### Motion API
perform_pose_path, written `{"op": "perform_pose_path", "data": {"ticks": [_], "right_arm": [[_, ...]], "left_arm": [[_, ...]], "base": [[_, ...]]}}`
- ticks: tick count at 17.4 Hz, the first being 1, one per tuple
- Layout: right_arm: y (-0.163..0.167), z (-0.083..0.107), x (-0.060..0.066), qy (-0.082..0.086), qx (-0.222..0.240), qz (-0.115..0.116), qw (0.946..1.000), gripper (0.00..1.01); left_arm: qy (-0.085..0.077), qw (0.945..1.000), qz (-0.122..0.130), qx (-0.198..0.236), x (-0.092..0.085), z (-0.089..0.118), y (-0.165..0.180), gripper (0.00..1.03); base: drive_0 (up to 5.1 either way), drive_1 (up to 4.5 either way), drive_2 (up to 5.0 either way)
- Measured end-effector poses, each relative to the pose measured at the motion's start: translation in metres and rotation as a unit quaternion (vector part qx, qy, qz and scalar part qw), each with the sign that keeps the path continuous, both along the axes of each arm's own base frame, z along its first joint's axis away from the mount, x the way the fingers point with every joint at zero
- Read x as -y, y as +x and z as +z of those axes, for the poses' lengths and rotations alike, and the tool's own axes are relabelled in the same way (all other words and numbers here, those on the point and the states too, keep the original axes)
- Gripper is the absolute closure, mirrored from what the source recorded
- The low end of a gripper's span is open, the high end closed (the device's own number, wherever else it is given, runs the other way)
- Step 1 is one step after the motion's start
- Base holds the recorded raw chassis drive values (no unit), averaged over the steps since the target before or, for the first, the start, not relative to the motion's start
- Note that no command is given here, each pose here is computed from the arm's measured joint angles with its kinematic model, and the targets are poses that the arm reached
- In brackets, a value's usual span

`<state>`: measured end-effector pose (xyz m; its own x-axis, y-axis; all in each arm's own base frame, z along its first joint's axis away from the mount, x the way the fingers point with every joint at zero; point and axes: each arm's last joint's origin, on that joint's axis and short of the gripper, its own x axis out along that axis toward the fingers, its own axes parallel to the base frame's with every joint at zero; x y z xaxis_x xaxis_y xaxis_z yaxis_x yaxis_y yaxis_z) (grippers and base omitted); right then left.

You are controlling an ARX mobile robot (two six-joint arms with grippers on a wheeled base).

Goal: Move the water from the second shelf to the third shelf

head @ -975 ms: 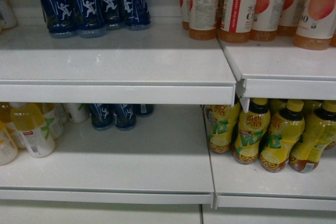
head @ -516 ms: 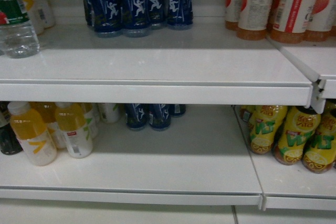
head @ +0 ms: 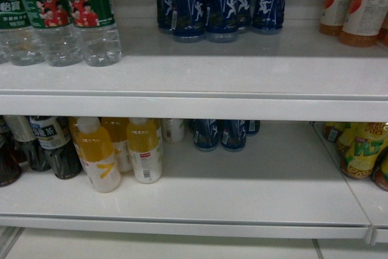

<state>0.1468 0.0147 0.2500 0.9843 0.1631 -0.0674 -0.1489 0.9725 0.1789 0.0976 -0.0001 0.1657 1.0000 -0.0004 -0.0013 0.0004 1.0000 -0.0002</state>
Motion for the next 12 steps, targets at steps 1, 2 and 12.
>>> {"op": "perform_pose_path", "data": {"ticks": [1,2,12], "right_arm": [[0.0,0.0001,0.0,0.0,0.0,0.0,1.0,0.59],[-0.0001,0.0001,0.0,0.0,0.001,0.0,1.0,0.59],[0.0001,-0.0002,0.0,0.0,-0.001,0.0,1.0,0.59]], "left_arm": [[0.0,1.0,0.0,0.0,0.0,-0.0001,0.0,0.05],[0.0,1.0,0.0,0.0,0.0,0.0,0.0,0.05],[0.0,1.0,0.0,0.0,0.0,0.0,0.0,0.05]], "base": [[-4.3,2.15,2.1],[-4.3,2.16,2.2],[-4.3,2.2,2.2]]}}
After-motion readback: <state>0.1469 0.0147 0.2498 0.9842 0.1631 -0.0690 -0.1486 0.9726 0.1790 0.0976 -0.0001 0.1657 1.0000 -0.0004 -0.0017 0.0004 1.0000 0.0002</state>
